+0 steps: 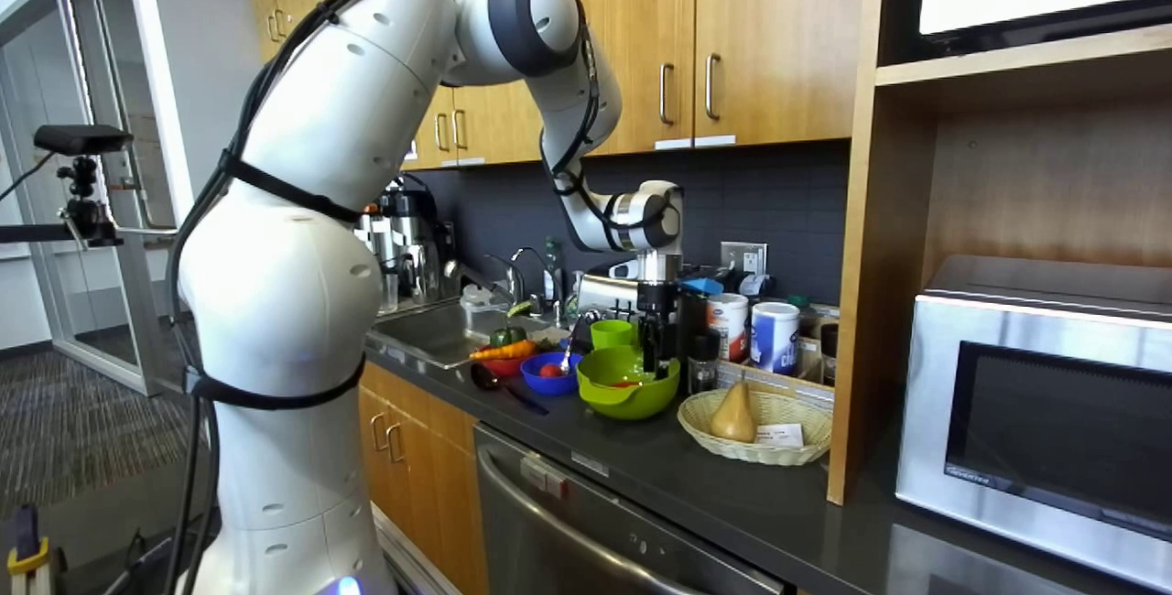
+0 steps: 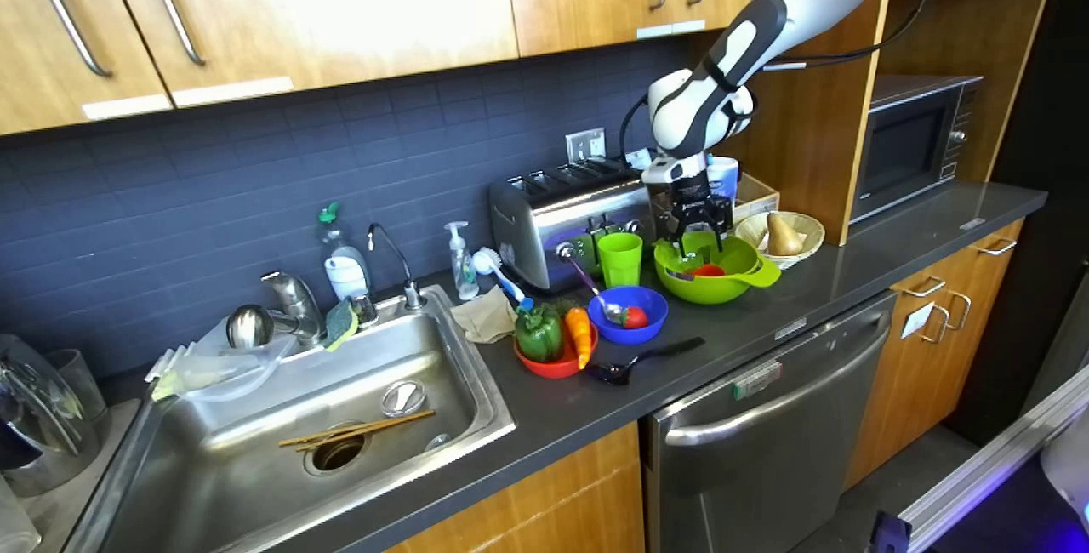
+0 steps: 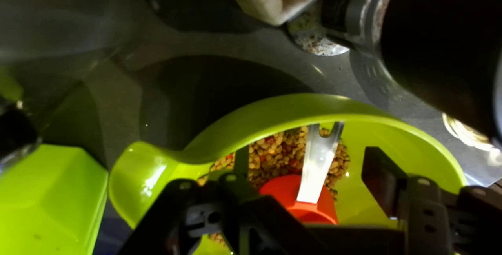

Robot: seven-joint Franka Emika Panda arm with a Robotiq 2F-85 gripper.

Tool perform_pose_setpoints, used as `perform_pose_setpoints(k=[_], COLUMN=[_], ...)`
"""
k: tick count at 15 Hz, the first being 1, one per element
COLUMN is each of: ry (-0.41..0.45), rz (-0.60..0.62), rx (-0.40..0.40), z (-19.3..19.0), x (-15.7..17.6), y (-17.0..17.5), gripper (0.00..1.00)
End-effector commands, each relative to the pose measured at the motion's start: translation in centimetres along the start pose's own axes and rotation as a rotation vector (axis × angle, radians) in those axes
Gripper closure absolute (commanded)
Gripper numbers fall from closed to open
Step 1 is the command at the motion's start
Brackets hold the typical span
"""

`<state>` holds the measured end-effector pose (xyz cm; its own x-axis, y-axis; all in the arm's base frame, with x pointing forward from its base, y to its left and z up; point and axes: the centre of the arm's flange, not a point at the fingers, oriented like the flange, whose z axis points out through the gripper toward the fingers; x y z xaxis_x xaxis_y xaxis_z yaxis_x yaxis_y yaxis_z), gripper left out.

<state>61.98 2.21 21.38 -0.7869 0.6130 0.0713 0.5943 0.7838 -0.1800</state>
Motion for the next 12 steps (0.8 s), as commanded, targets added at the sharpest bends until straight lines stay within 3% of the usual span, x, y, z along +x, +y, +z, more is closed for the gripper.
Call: perform_pose_setpoints(k=[1, 4, 7, 12], ry=[0.08, 0.083, 0.087, 0.087], rz=[0.005, 0.0, -0.007, -0.016], rx=[0.039, 0.034, 0.027, 0.017], z=[4.2, 4.29, 4.28, 4.13], x=[-0.65, -0.73, -0.84, -0.96], y=[-0.21, -0.34, -0.51, -0.7], gripper=[0.55, 0.81, 0.99, 0.95])
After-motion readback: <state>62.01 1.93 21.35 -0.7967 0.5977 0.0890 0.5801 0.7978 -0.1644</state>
